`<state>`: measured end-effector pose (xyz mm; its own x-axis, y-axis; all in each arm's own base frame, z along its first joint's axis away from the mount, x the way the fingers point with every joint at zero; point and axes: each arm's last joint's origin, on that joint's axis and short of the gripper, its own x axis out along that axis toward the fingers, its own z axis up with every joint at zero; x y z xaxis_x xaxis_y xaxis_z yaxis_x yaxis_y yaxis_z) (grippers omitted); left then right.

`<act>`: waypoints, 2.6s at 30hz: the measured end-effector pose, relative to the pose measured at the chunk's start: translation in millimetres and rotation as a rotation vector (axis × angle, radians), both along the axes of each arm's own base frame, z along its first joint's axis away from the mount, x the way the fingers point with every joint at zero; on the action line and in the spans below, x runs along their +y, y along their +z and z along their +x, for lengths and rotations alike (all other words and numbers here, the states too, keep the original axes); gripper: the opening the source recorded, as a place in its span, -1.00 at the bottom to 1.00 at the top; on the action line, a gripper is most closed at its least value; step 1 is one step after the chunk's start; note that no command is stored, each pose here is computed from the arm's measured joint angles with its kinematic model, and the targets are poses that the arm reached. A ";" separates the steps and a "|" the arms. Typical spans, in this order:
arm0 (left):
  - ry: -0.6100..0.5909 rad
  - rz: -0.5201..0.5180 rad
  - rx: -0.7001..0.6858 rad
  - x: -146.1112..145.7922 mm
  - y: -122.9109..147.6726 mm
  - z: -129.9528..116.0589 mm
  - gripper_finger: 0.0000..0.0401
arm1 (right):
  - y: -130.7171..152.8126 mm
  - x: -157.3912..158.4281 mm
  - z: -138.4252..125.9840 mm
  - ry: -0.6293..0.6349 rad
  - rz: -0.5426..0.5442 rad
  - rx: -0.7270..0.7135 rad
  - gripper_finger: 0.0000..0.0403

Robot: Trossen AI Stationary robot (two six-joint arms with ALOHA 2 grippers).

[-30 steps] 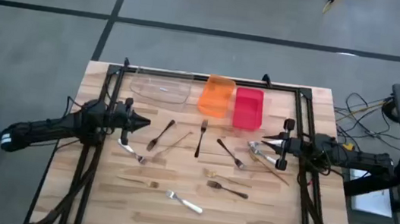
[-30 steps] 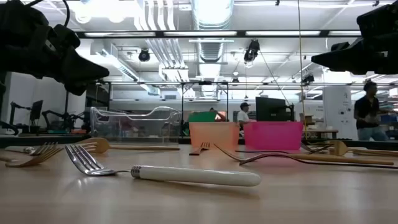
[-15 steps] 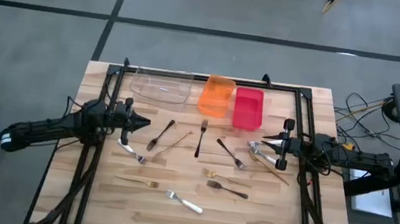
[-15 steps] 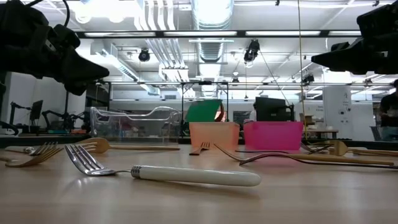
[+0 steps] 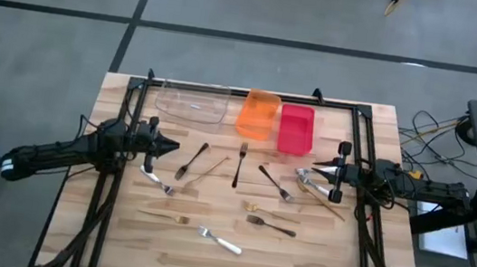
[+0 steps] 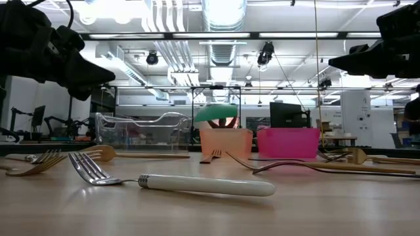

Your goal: Sort silverware by color (type)

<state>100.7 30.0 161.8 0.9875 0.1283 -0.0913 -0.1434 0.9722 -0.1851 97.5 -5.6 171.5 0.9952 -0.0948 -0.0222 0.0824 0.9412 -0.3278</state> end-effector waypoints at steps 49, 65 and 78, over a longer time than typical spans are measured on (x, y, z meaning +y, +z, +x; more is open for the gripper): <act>0.000 0.000 0.000 0.0 -0.1 0.0 -0.89 | 0.0 0.0 0.0 0.000 0.000 0.000 -0.71; 0.000 0.011 0.001 0.0 0.0 0.0 -0.89 | 0.0 0.0 0.0 0.000 0.000 0.000 -0.71; 0.012 0.190 -0.176 0.3 19.5 -0.2 -0.89 | 6.0 0.2 0.1 0.009 0.282 -0.088 -0.71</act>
